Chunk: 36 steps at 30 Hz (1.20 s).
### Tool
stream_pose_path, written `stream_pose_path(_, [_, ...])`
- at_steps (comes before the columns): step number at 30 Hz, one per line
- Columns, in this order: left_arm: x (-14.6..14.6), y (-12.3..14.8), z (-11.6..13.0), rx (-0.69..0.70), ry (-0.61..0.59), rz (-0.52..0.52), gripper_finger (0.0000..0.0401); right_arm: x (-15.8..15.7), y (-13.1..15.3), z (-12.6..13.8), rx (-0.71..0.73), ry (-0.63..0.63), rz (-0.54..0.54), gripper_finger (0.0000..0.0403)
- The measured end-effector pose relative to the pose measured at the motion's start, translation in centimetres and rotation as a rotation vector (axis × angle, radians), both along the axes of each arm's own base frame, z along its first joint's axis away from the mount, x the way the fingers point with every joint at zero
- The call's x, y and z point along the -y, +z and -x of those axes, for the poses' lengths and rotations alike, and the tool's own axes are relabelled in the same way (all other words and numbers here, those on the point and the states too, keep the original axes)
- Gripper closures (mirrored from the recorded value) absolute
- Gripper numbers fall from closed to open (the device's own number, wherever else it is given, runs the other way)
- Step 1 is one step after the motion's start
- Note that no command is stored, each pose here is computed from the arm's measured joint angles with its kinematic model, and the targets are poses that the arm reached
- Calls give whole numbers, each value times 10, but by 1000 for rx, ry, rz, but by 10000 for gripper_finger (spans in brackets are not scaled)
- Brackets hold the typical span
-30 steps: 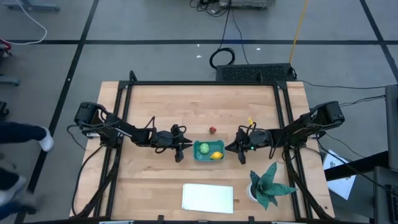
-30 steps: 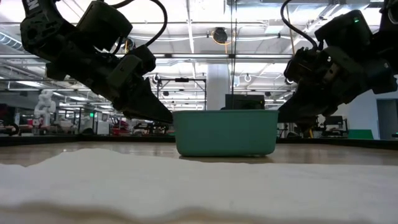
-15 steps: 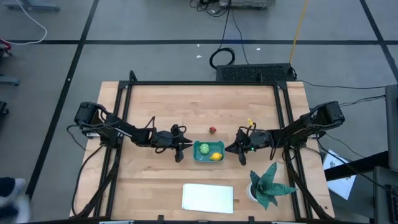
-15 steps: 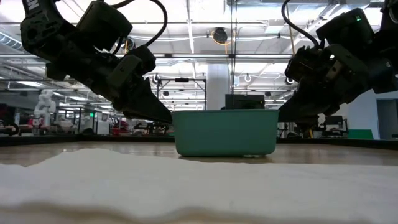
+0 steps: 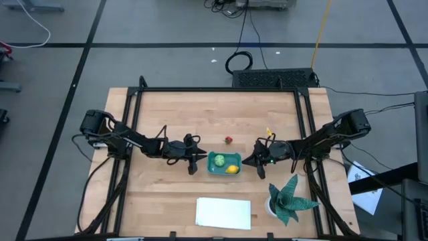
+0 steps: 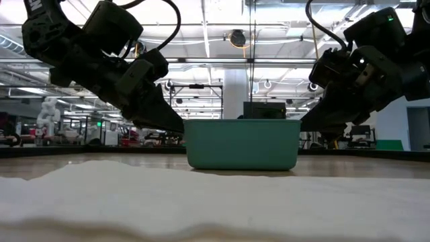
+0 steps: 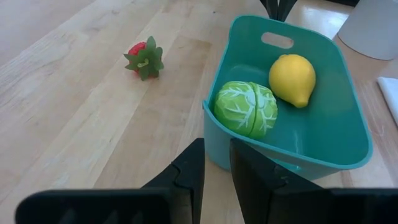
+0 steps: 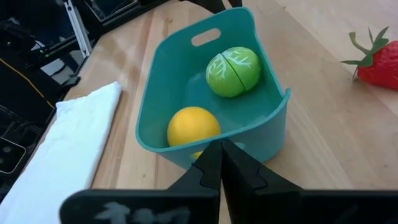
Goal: Pick and placing Produce into tupperware
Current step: Adjust the bin on the table, then put the strawberry into the bin
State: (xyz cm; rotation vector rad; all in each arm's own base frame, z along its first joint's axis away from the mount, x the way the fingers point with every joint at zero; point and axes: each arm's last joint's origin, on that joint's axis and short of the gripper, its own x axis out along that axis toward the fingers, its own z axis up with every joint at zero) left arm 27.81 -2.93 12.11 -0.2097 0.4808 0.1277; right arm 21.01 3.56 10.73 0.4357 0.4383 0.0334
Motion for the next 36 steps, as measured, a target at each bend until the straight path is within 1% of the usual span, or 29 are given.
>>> stream_pose_path(10, [2, -1, 1, -12, -1, -8, 323, 1, -3, 1, -37, -36, -5, 403])
stream_pose_path(18, [10, -8, 7, -95, 3, -43, 323, 2, -4, 6, -42, -39, -12, 403])
stream_pose_path(21, [13, -9, 8, -104, -9, -48, 323, 5, -3, 10, -38, -45, -13, 403])
stream_pose_path(25, [14, -7, 9, -106, -28, -69, 323, 12, -3, 14, -77, -73, 3, 403])
stream_pose_path(27, [14, -1, 9, -87, -38, -75, 323, 16, -1, 15, -82, -86, 20, 403])
stream_pose_path(28, [15, 3, 10, -79, -62, -81, 323, 18, 0, 15, -83, -91, 27, 403])
stream_pose_path(31, [19, 19, 15, -48, -108, -130, 323, 22, 3, 16, -73, -101, 45, 403])
stream_pose_path(33, [20, 30, 23, -52, -103, -170, 323, 23, 6, 17, -64, -100, 52, 403])
stream_pose_path(36, [21, 49, 36, -48, -63, -225, 323, 23, 9, 17, -48, -95, 64, 403])
